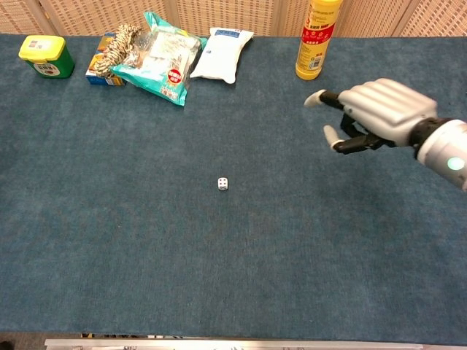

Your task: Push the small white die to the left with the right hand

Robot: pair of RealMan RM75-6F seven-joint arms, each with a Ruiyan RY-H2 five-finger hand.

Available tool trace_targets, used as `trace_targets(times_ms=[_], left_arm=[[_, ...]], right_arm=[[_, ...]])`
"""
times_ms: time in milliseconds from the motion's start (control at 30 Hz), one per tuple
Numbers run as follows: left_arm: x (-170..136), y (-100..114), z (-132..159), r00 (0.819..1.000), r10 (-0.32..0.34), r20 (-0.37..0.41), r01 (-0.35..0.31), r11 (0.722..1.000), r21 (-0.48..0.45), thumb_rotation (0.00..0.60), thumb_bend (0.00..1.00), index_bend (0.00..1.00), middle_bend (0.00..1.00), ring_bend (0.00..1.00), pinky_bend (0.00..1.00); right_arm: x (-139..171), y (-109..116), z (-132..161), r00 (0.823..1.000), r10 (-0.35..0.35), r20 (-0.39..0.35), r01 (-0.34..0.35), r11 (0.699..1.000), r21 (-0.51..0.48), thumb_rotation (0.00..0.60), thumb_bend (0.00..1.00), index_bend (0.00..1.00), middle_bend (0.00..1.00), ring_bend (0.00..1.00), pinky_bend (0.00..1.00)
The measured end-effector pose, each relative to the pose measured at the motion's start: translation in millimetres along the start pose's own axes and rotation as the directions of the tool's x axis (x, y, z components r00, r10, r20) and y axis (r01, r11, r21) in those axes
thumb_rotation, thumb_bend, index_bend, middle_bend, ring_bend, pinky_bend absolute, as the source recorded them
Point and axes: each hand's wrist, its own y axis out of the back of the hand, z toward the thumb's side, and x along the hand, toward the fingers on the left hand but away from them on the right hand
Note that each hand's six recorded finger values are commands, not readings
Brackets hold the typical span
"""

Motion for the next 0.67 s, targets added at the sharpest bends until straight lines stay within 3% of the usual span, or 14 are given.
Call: trace_targets(times_ms=[100,233,367,500,667], left_arm=[[2,-3,3,1.0,-0.01,0.006,0.01,1.0,0.001,0.6,0.15,0.13,0.18,0.1,0.0],[3,-3,5,1.0,-0.01,0.011,0.01,1.0,-0.005,0.6,0.15,0.13,0.18,0.1,0.0],[4,-4,5,1.0,-0.011,0.011,0.011,1.0,-0.004,0.6,0.15,0.13,0.18,0.1,0.0],[4,-4,5,1.0,-0.011,0.009,0.011,1.0,0.0,0.6,0.15,0.13,0.18,0.1,0.0],[3,-4,6,1.0,-0.011,0.004,0.011,1.0,0.004,0.6,0.15,0.13,0.18,0.1,0.0]], right_arm=[[23,5,-24,0.994,-0.072,0.081,0.073,0.997,-0.015,0.291,0.52,0.13,0.54,0.53,0.6],[53,9,-51,0.974,-0.151,0.168,0.157,0.987,-0.023,0.29,0.52,0.12,0.44,0.42,0.53],[84,10,-83,0.941,-0.211,0.265,0.227,0.973,-0.031,0.288,0.51,0.12,0.43,0.41,0.53],[109,7,-107,0.913,-0.227,0.34,0.248,0.969,-0.019,0.29,0.33,0.12,0.43,0.41,0.53],[129,3,-123,0.895,-0.227,0.384,0.254,0.967,-0.019,0.287,0.27,0.12,0.43,0.41,0.52]])
